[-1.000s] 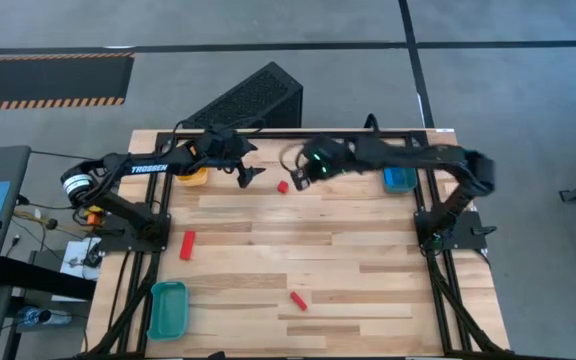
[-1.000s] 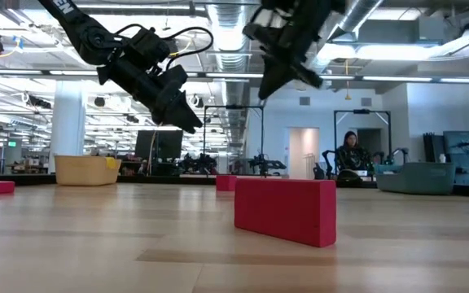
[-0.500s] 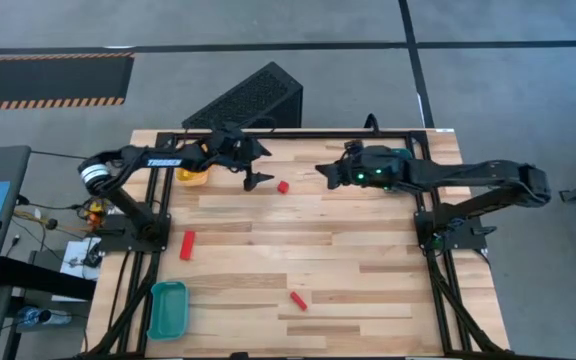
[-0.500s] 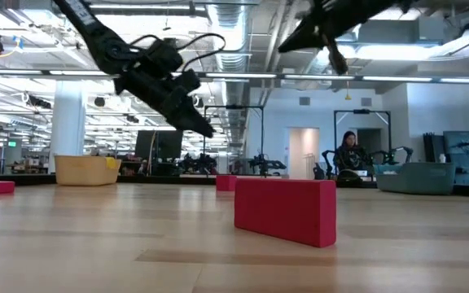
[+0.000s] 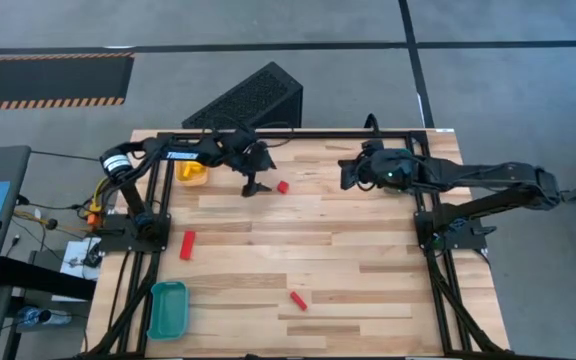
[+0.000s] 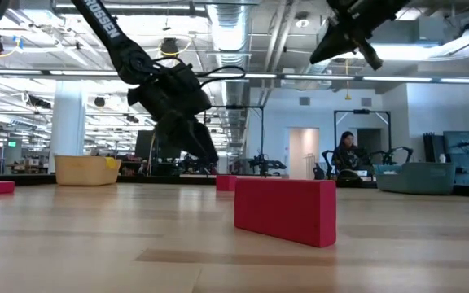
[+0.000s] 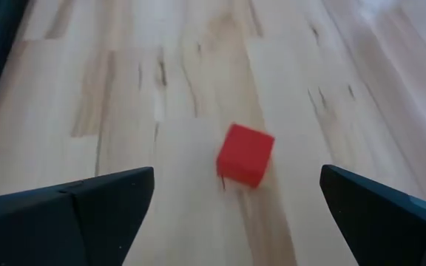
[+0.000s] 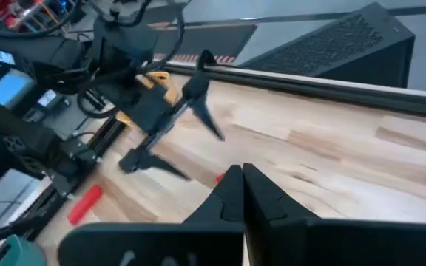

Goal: Sort & place blocks by color
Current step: Put the top red block into the green bin, then put the left red block into the green bin

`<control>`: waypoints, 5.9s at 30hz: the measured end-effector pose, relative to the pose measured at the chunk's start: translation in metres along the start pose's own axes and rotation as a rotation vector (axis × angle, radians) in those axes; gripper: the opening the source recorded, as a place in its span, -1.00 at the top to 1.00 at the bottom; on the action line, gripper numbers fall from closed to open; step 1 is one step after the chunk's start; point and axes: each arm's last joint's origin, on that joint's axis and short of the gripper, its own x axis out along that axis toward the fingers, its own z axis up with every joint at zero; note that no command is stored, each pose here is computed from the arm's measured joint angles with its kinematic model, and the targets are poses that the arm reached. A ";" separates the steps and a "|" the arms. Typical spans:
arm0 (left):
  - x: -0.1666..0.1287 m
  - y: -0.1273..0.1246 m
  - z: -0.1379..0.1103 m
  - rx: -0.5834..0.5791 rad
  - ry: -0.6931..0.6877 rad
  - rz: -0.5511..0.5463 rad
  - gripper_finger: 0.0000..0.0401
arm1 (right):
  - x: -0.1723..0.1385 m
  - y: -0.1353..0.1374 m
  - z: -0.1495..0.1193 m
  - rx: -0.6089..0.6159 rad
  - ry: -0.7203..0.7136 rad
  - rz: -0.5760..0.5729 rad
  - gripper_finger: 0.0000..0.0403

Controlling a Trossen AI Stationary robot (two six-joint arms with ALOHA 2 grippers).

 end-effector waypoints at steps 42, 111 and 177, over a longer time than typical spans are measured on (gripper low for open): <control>0.054 0.009 0.011 0.142 0.152 -0.078 0.09 | 0.036 0.006 -0.004 0.072 0.068 0.078 0.96; -0.149 -0.196 0.005 -0.689 0.262 0.686 0.50 | 0.074 0.028 -0.131 0.215 0.176 0.484 0.96; -0.152 -0.390 -0.097 -0.775 0.729 0.023 -0.04 | -0.020 0.075 -0.206 0.371 0.286 0.220 0.96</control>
